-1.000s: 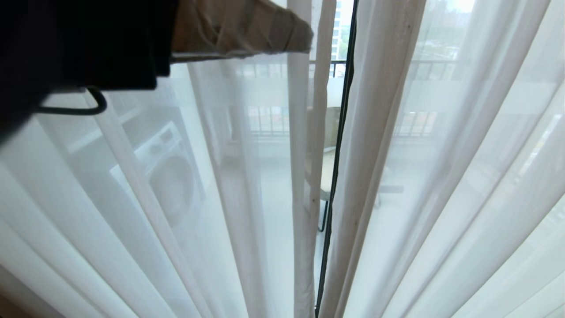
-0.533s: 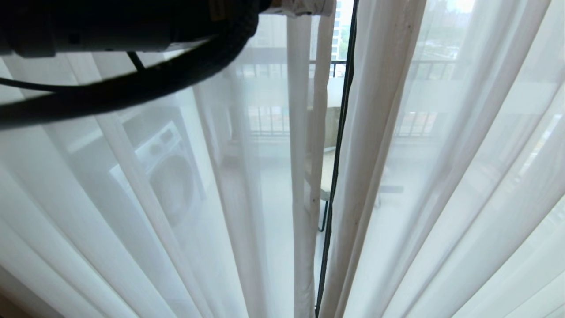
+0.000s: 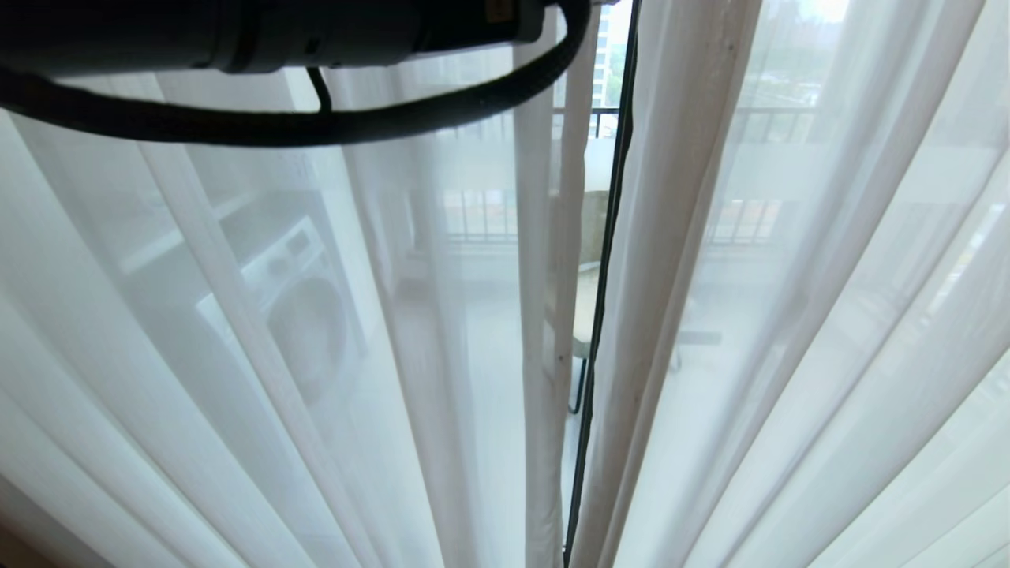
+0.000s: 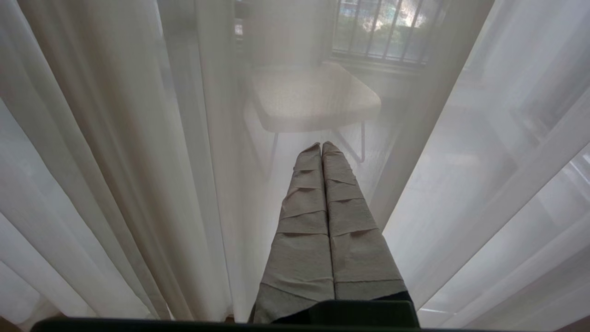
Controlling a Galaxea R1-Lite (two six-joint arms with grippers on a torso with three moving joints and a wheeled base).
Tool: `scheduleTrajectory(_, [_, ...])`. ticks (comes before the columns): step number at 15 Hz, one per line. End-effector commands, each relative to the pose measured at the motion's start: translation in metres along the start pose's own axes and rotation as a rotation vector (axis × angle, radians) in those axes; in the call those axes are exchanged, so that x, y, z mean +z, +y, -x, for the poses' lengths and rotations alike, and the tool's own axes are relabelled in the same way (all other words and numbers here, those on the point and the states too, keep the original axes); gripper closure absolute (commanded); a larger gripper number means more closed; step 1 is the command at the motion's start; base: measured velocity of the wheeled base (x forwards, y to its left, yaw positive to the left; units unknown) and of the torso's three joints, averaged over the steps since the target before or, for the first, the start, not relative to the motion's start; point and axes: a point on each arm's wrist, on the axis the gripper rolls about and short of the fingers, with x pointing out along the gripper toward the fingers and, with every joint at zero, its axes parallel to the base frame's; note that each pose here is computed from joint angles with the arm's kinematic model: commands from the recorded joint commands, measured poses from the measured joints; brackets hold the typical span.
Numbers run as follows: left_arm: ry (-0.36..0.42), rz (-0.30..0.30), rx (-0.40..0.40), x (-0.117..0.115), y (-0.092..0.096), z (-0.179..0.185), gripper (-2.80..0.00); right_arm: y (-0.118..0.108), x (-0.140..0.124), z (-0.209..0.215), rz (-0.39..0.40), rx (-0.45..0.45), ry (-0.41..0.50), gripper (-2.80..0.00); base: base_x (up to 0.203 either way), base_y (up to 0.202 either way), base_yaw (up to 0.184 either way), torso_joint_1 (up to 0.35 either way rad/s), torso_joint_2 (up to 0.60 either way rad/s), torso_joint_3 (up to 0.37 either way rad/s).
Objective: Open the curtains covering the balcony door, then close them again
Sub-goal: Pull the inner curtains open on both sides
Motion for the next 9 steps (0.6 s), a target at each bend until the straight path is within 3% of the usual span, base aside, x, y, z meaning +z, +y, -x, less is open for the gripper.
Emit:
scheduleTrajectory(1, [-0.01, -0.006, 0.024, -0.004, 0.002, -0.013, -2.8, 0.0, 0.0, 0.0, 0.001, 0.001, -0.001, 0.0, 0.0, 0.0, 0.0, 0.0, 0.0, 0.0])
scheduleTrajectory(9, [-0.059, -0.021, 0.101, 0.003, 0.02, -0.032, -2.8, 0.0, 0.0, 0.0, 0.001, 0.001, -0.001, 0.0, 0.0, 0.0, 0.0, 0.0, 0.0, 0.0])
